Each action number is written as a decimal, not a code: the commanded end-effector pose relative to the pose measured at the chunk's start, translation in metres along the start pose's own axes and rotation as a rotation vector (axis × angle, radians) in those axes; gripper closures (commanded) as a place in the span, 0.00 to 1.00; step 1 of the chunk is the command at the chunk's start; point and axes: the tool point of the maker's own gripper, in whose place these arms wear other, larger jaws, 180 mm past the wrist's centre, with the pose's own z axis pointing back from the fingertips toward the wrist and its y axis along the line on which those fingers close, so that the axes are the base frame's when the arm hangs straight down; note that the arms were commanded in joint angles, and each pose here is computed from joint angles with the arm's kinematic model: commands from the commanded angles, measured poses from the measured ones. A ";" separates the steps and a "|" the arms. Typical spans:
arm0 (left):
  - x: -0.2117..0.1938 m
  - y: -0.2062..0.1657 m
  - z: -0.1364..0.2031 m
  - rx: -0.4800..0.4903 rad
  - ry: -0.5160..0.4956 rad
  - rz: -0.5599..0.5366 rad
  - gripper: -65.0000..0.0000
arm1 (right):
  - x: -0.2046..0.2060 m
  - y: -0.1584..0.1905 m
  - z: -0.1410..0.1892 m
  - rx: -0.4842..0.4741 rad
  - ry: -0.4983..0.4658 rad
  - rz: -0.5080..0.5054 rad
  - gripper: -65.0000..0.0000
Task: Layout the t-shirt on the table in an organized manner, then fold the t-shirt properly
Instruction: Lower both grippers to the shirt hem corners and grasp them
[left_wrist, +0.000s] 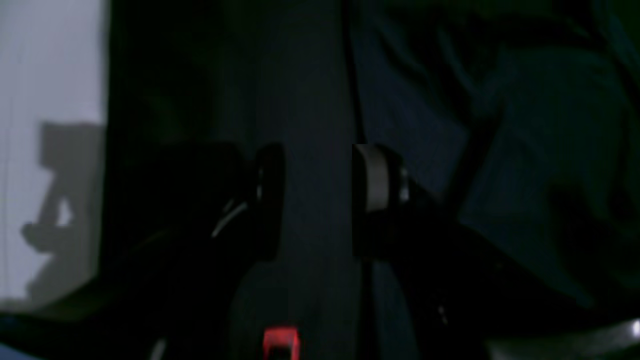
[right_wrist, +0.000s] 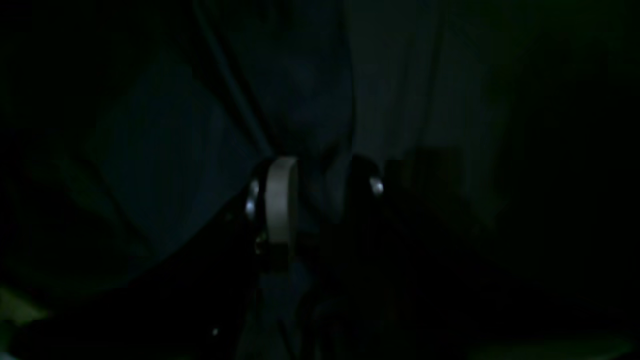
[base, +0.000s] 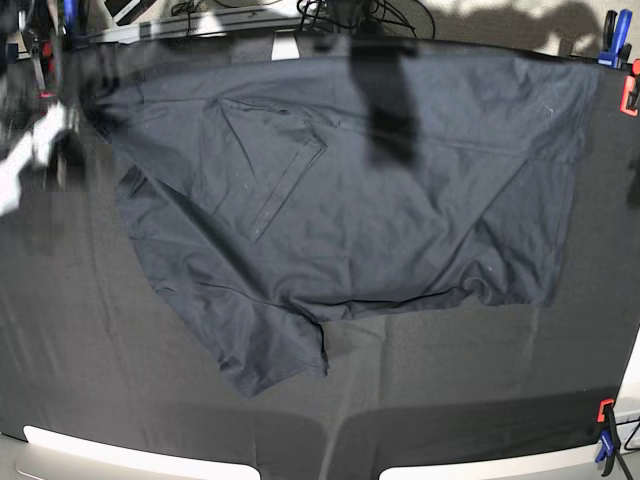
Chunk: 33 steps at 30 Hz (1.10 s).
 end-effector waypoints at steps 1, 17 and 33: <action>0.027 -0.001 0.002 0.003 -0.089 -0.031 0.68 | 0.018 -0.004 0.002 -0.022 -0.044 0.042 0.65; 0.078 -0.041 -0.137 0.137 -0.127 -0.229 0.68 | 0.076 0.014 -0.043 -0.083 -0.097 0.221 0.50; 0.032 -0.027 -0.225 0.120 0.052 0.034 0.69 | 0.088 0.016 -0.042 -0.073 -0.127 0.210 0.50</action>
